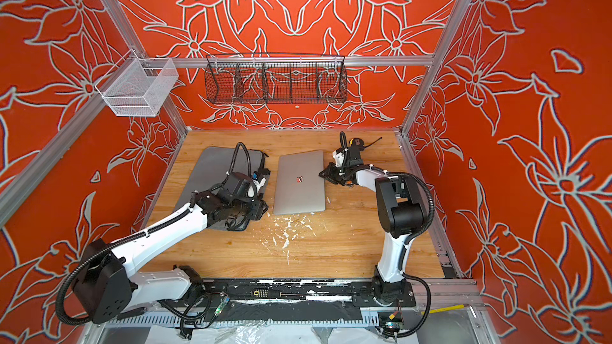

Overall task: Open the zippered laptop bag and take out the laptop
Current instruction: Place the laptop at the center of the board, then reset both arms

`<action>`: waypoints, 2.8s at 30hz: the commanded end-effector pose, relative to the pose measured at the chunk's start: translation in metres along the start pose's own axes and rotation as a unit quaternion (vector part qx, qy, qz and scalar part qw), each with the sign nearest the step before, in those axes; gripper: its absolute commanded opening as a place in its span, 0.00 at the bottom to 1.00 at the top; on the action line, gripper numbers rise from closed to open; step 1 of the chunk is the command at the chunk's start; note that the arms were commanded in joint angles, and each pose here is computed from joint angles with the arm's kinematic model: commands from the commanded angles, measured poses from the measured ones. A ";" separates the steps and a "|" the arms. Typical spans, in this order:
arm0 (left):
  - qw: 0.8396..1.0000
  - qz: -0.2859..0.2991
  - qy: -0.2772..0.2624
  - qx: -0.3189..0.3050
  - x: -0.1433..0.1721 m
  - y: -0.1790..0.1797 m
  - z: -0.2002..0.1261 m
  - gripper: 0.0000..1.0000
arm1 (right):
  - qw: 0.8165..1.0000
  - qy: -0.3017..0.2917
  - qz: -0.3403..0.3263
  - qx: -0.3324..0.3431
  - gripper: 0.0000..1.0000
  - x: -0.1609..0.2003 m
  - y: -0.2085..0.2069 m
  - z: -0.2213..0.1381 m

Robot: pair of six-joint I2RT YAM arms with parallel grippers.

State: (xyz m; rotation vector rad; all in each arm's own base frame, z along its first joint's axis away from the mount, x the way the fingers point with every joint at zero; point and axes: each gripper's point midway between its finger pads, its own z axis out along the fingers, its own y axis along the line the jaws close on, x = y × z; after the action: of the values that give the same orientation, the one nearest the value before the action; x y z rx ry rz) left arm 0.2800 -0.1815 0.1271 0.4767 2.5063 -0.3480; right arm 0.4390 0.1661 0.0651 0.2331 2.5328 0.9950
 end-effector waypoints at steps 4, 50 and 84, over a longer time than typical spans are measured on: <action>1.000 0.006 0.000 -0.004 -0.001 0.004 0.001 0.60 | 0.988 0.056 0.020 0.139 0.00 0.037 -0.076 0.012; 0.989 -0.031 -0.086 -0.112 -0.039 0.074 -0.087 0.74 | 0.957 -0.100 -0.183 0.202 0.25 0.007 0.040 -0.180; 0.887 -0.170 -0.270 -0.334 0.029 0.174 -0.117 0.97 | 0.778 -0.514 -0.179 0.313 0.97 0.086 -0.096 -0.260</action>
State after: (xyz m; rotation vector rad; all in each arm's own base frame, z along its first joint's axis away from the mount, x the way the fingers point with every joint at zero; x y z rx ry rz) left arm 0.2668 0.0191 0.1718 -0.2516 2.0418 0.2558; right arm 0.2480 -0.0334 0.1254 0.3070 1.7621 -0.1945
